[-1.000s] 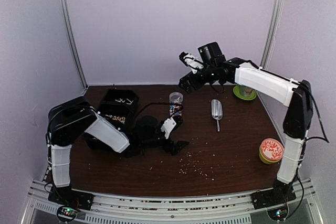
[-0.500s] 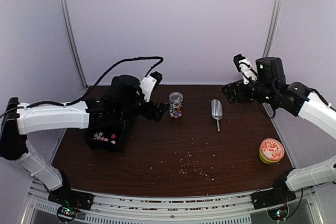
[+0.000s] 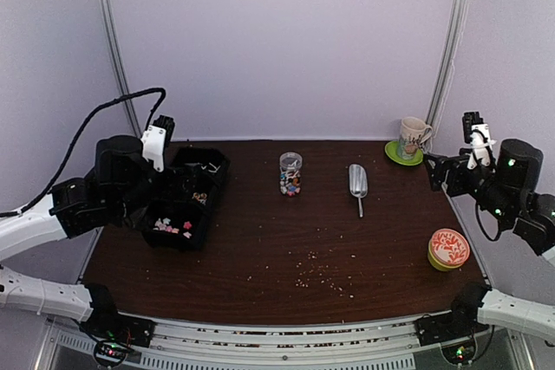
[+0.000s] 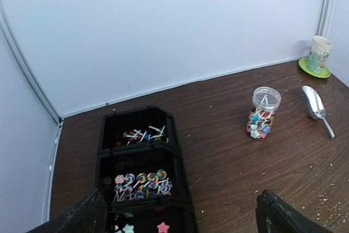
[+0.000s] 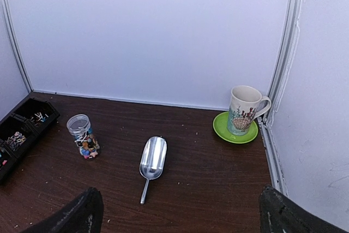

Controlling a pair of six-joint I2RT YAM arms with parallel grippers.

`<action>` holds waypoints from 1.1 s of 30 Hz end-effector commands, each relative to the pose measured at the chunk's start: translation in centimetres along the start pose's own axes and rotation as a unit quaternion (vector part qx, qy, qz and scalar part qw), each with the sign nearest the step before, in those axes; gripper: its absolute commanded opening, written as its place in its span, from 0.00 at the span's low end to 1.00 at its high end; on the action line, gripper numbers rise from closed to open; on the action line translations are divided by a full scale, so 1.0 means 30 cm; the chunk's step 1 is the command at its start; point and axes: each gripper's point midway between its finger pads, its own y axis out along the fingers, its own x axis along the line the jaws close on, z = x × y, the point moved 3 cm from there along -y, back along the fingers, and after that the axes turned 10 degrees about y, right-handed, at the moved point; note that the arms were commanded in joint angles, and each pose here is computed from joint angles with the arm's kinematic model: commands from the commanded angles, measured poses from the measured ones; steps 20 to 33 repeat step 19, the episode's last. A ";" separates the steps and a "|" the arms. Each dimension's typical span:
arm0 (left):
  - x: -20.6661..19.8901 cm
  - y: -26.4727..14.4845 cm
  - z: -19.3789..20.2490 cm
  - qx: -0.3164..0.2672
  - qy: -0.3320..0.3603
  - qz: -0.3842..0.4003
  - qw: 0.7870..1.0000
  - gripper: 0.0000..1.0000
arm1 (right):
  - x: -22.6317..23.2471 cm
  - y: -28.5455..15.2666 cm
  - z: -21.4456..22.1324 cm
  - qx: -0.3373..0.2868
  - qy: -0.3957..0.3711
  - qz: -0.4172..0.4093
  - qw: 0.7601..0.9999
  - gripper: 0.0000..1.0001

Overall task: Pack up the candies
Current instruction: Reset both arms

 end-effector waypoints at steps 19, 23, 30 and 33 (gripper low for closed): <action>0.215 -0.169 0.162 0.000 -0.051 -0.119 0.992 0.98 | -0.121 -0.127 0.042 -0.036 0.043 0.039 0.998 0.99; 0.215 -0.169 0.162 0.000 -0.051 -0.119 0.992 0.98 | -0.121 -0.127 0.042 -0.036 0.043 0.039 0.998 0.99; 0.215 -0.169 0.162 0.000 -0.051 -0.119 0.992 0.98 | -0.121 -0.127 0.042 -0.036 0.043 0.039 0.998 0.99; 0.215 -0.169 0.162 0.000 -0.051 -0.119 0.992 0.98 | -0.121 -0.127 0.042 -0.036 0.043 0.039 0.998 0.99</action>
